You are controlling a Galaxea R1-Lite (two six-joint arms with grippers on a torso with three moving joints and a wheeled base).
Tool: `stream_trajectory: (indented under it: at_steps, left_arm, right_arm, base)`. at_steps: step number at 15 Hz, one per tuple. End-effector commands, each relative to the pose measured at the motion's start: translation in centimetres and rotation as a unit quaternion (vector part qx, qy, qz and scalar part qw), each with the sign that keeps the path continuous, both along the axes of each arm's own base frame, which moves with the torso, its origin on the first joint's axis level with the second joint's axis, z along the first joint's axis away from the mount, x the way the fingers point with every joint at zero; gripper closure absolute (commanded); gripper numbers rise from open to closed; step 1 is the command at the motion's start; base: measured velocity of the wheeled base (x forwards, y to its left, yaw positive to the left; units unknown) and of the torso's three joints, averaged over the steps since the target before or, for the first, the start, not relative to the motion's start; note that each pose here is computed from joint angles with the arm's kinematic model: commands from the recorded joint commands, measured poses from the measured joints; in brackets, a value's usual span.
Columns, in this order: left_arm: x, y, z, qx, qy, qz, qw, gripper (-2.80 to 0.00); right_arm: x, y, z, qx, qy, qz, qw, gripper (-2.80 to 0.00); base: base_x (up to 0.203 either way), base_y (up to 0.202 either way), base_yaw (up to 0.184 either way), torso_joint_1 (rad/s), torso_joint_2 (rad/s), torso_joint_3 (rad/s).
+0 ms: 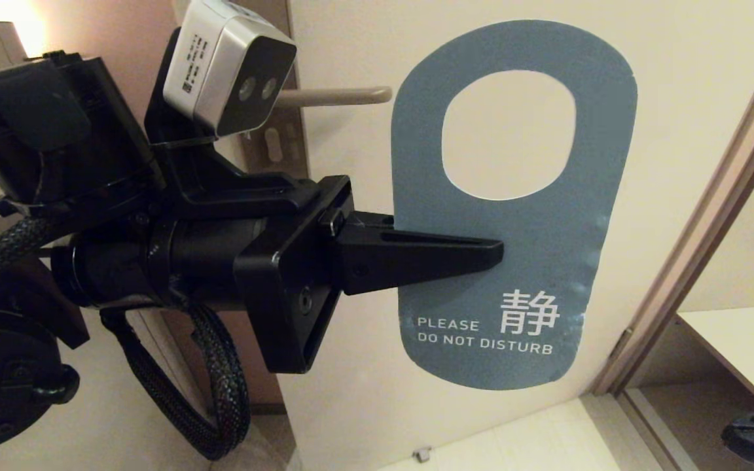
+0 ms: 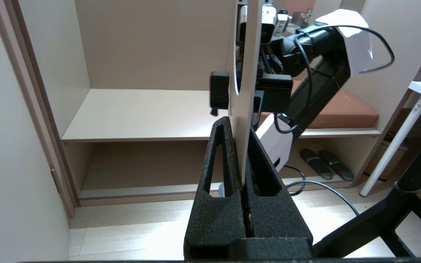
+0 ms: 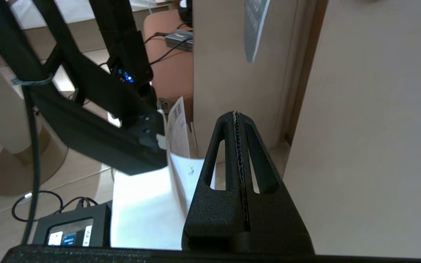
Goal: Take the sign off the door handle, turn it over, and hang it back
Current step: Hand it to the other hand
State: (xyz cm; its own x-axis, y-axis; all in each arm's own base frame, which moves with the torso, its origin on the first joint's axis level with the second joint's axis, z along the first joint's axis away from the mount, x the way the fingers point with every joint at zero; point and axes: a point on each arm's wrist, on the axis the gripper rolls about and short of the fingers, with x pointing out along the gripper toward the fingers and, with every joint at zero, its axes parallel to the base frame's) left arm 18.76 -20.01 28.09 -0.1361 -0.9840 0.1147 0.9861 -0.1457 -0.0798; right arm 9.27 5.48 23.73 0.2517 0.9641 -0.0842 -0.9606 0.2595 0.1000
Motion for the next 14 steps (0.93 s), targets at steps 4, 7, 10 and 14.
stream_trajectory:
  at_steps: [4,7,10,14]
  left_arm:
    - [0.1,-0.1,-0.2,0.001,0.001,-0.002,1.0,0.0]
    - [0.3,-0.3,-0.3,0.003,0.002,-0.002,1.0,0.0]
    - [0.3,-0.3,-0.4,0.004,0.002,-0.002,1.0,0.0]
    - [0.3,-0.3,-0.2,0.001,0.0,-0.002,1.0,0.0]
  right_arm:
    - [1.5,0.7,-0.6,-0.009,0.024,0.008,1.0,0.0]
    - [1.7,0.8,-0.7,-0.011,0.028,0.008,1.0,-2.8]
    - [2.4,1.1,-0.7,-0.013,0.036,0.009,0.999,-2.8]
    - [4.1,2.2,0.0,-0.016,0.041,0.021,0.999,-2.8]
  base:
    - [0.0,0.0,0.0,0.0,0.0,0.0]
    - [0.0,0.0,0.0,0.0,0.0,0.0]
    - [0.0,0.0,0.0,0.0,0.0,0.0]
    - [0.0,0.0,0.0,0.0,0.0,0.0]
